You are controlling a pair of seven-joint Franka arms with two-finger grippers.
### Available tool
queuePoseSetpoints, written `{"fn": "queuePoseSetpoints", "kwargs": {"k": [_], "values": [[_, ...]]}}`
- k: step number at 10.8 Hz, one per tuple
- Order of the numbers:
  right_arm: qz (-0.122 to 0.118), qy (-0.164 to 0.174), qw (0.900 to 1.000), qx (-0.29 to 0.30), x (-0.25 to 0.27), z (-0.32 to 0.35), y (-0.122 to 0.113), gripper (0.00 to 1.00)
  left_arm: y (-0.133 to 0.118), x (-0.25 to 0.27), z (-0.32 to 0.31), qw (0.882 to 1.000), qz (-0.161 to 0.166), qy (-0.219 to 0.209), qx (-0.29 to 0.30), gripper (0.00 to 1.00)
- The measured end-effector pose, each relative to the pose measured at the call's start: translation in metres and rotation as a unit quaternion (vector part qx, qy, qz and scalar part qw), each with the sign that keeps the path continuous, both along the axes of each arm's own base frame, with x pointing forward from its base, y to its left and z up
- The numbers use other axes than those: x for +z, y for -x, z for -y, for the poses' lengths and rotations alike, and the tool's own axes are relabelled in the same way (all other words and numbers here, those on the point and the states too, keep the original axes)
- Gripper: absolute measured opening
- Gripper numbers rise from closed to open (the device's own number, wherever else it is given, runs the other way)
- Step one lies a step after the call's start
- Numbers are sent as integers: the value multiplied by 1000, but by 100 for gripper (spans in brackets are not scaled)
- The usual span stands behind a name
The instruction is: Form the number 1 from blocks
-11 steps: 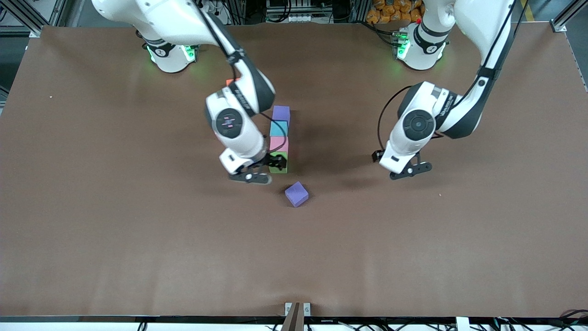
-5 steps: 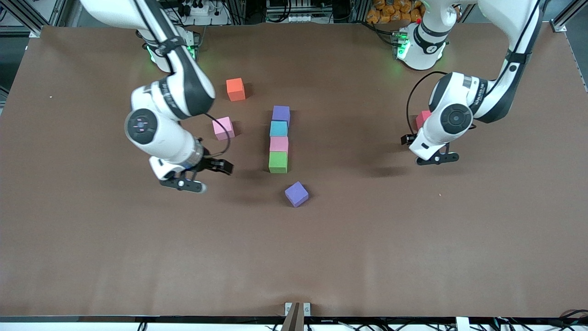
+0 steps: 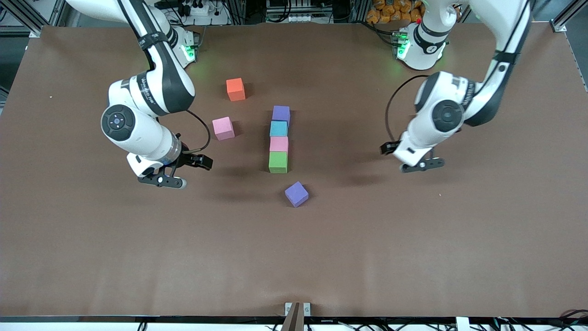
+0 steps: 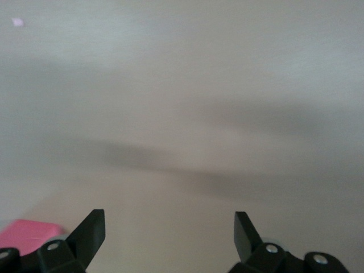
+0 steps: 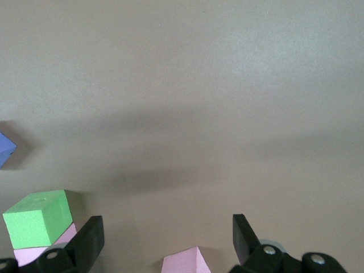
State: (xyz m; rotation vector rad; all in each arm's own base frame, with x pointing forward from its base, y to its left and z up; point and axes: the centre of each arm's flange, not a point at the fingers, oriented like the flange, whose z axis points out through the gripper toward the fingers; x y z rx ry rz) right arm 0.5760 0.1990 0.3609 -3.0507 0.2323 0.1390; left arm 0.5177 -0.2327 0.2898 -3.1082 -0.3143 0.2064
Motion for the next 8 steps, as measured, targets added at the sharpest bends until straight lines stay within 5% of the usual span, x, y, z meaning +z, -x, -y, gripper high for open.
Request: {"fn": "queuePoseSetpoints", "kwargs": {"k": [8], "values": [[43, 16, 998, 33, 30, 76, -27, 100, -42, -39, 199, 985, 35, 20, 167, 100]]}}
